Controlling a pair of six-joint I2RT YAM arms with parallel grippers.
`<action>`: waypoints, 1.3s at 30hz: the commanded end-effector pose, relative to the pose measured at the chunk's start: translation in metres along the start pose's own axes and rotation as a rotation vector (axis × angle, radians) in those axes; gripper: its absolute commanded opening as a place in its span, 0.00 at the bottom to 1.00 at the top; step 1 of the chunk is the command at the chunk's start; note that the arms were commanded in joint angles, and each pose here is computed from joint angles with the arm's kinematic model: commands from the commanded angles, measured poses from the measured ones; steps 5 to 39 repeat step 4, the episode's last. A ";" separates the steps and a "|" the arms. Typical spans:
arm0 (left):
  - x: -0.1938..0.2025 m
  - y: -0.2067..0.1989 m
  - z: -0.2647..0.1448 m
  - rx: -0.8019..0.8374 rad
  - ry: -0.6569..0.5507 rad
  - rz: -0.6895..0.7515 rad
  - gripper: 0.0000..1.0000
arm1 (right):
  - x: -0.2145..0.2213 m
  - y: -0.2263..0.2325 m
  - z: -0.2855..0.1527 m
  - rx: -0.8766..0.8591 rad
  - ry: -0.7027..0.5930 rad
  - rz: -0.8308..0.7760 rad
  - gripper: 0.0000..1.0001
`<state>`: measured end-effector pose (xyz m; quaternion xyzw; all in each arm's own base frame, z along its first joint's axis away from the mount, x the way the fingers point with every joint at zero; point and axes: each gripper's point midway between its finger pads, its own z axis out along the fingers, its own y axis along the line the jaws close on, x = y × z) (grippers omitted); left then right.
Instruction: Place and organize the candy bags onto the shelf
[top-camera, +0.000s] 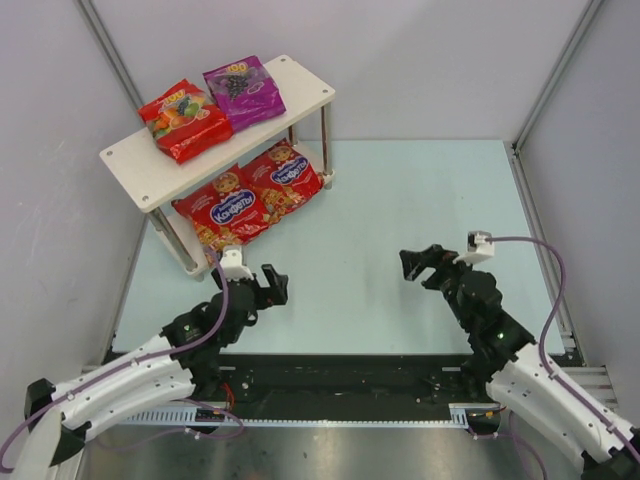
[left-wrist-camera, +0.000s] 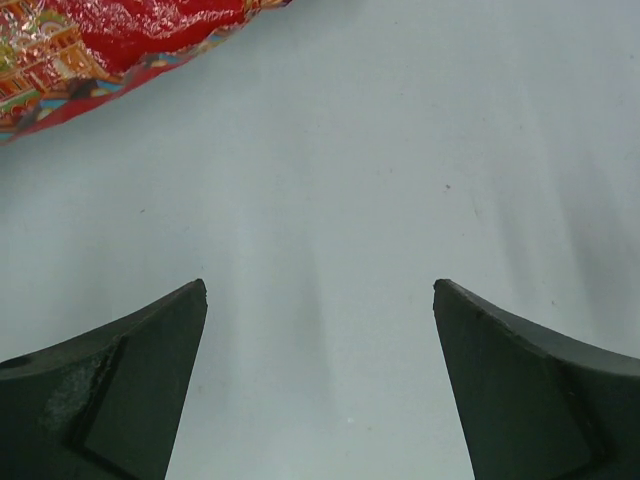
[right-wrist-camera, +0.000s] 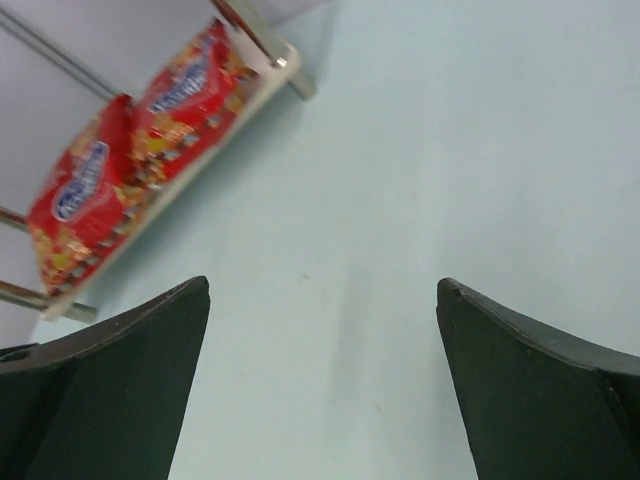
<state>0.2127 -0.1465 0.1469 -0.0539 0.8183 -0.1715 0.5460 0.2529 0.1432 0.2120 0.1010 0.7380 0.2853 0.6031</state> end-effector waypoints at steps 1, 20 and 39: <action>-0.004 0.004 0.000 -0.010 -0.043 -0.043 1.00 | 0.022 -0.041 -0.019 0.128 0.016 0.025 1.00; -0.006 0.005 0.002 -0.011 -0.067 -0.039 1.00 | 0.023 -0.049 -0.021 0.148 -0.006 0.033 1.00; -0.006 0.005 0.002 -0.011 -0.067 -0.039 1.00 | 0.023 -0.049 -0.021 0.148 -0.006 0.033 1.00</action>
